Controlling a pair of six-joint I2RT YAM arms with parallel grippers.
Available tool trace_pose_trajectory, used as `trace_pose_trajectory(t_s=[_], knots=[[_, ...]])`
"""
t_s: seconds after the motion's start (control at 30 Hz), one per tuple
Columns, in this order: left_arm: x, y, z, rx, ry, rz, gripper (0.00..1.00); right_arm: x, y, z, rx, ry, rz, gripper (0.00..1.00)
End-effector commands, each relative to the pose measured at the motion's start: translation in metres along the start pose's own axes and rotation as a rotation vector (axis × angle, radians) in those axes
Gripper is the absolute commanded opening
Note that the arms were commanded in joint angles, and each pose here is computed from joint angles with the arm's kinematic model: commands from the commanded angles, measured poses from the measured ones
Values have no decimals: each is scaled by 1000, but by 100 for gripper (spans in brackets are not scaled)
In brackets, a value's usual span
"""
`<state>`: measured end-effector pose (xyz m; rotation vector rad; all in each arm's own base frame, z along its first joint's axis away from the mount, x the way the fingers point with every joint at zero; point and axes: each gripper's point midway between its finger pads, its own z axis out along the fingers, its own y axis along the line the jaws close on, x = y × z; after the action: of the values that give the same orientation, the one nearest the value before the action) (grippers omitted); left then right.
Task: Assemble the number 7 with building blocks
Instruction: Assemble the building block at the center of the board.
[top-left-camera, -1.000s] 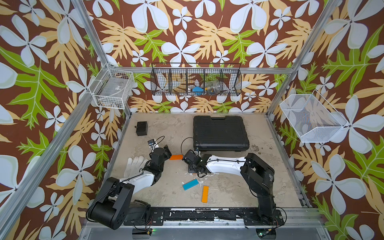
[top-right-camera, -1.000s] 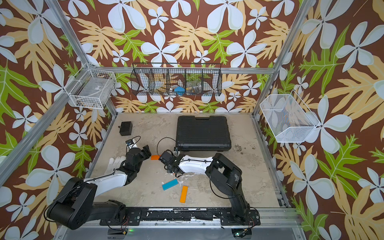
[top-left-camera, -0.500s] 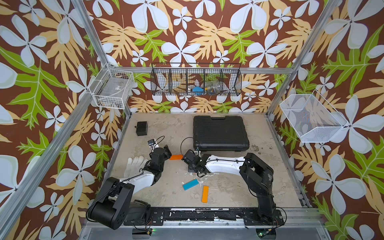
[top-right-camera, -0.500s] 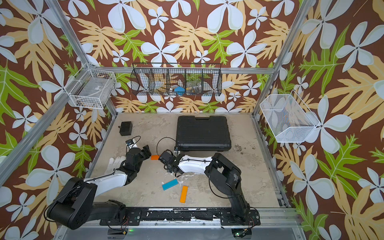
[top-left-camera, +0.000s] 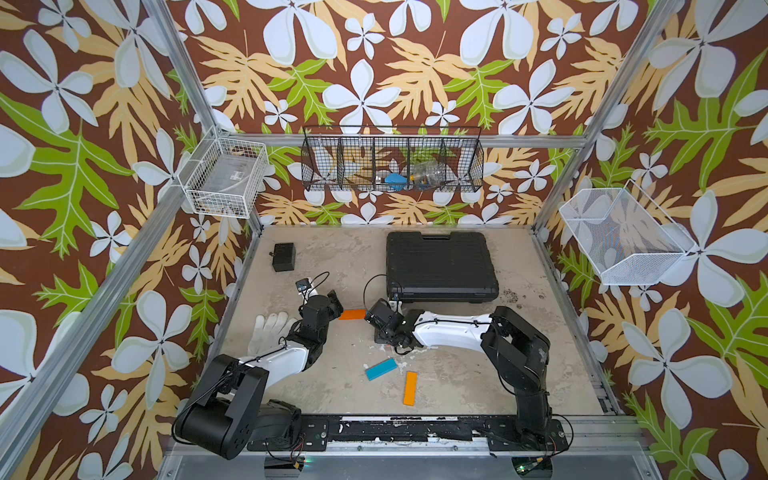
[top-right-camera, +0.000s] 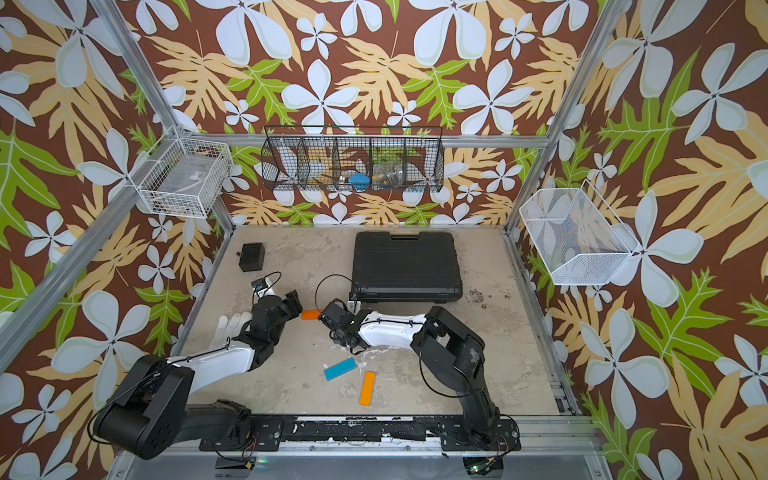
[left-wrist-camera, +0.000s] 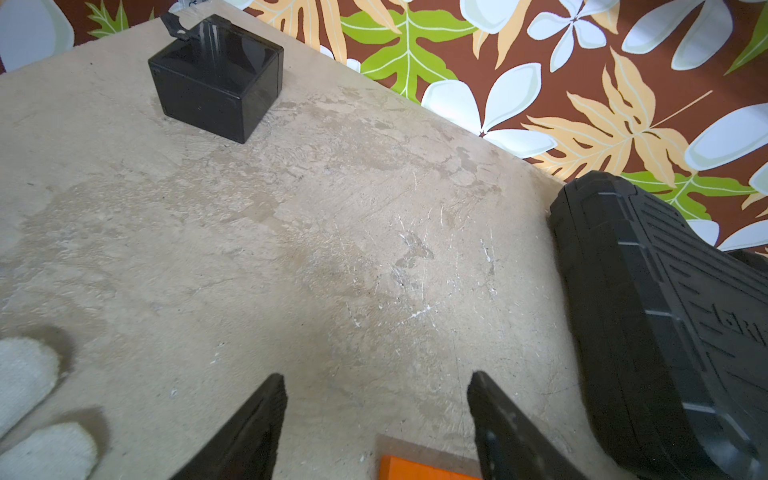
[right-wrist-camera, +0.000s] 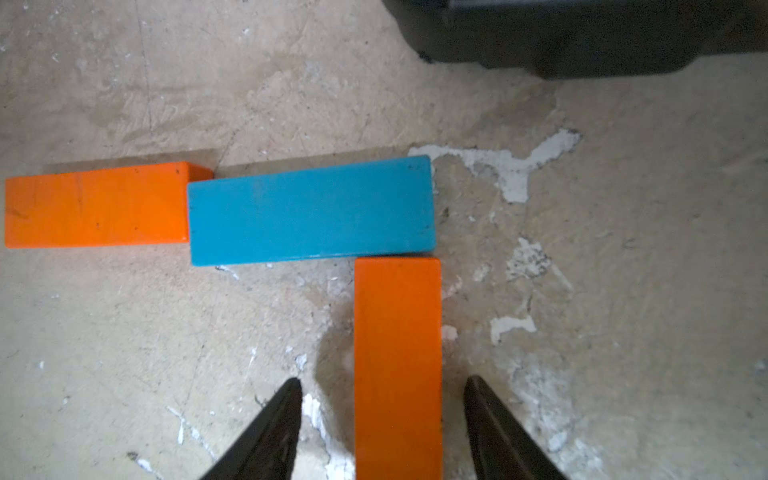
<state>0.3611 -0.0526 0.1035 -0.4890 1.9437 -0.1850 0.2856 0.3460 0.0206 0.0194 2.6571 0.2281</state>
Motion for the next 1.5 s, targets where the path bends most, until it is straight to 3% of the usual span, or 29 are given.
trace_pose_trajectory(t_s=[0.0, 0.17, 0.33, 0.4, 0.5, 0.63, 0.7, 0.8, 0.9, 1.03, 1.3, 1.47], knots=[[-4, -4, 0, 15, -8, -8, 72, 20, -10, -2, 14, 89, -4, 71], [-3, -4, 1, 14, -7, -7, 72, 12, -4, -29, -49, 64, 3, 79], [-3, -3, 2, 9, -7, -6, 72, -9, 7, -103, -151, -140, -88, 78], [-3, -4, 2, 12, -4, -4, 72, 4, 32, -131, -332, -181, -219, 76], [-5, -3, 1, 8, -9, -4, 72, 34, 52, -147, -565, -151, -377, 75], [-5, -2, 0, 8, -14, -6, 72, 45, 37, -145, -533, -187, -682, 72], [-5, -3, 0, 11, -12, -10, 72, 52, 40, -159, -585, -209, -881, 74], [-4, -3, 1, 16, -8, -17, 72, 51, 43, -174, -612, -257, -1059, 81], [-3, -2, 2, 11, -5, -14, 72, 62, 47, -168, -654, -206, -1167, 83], [-1, 2, 4, 0, 0, -19, 72, 89, 41, -127, -607, -55, -1244, 78], [-10, 12, -7, -10, -53, -68, 72, 90, 40, -99, -550, -85, -1296, 79], [-10, 13, -6, -13, -53, -69, 72, 100, 44, -76, -533, -22, -1341, 78]])
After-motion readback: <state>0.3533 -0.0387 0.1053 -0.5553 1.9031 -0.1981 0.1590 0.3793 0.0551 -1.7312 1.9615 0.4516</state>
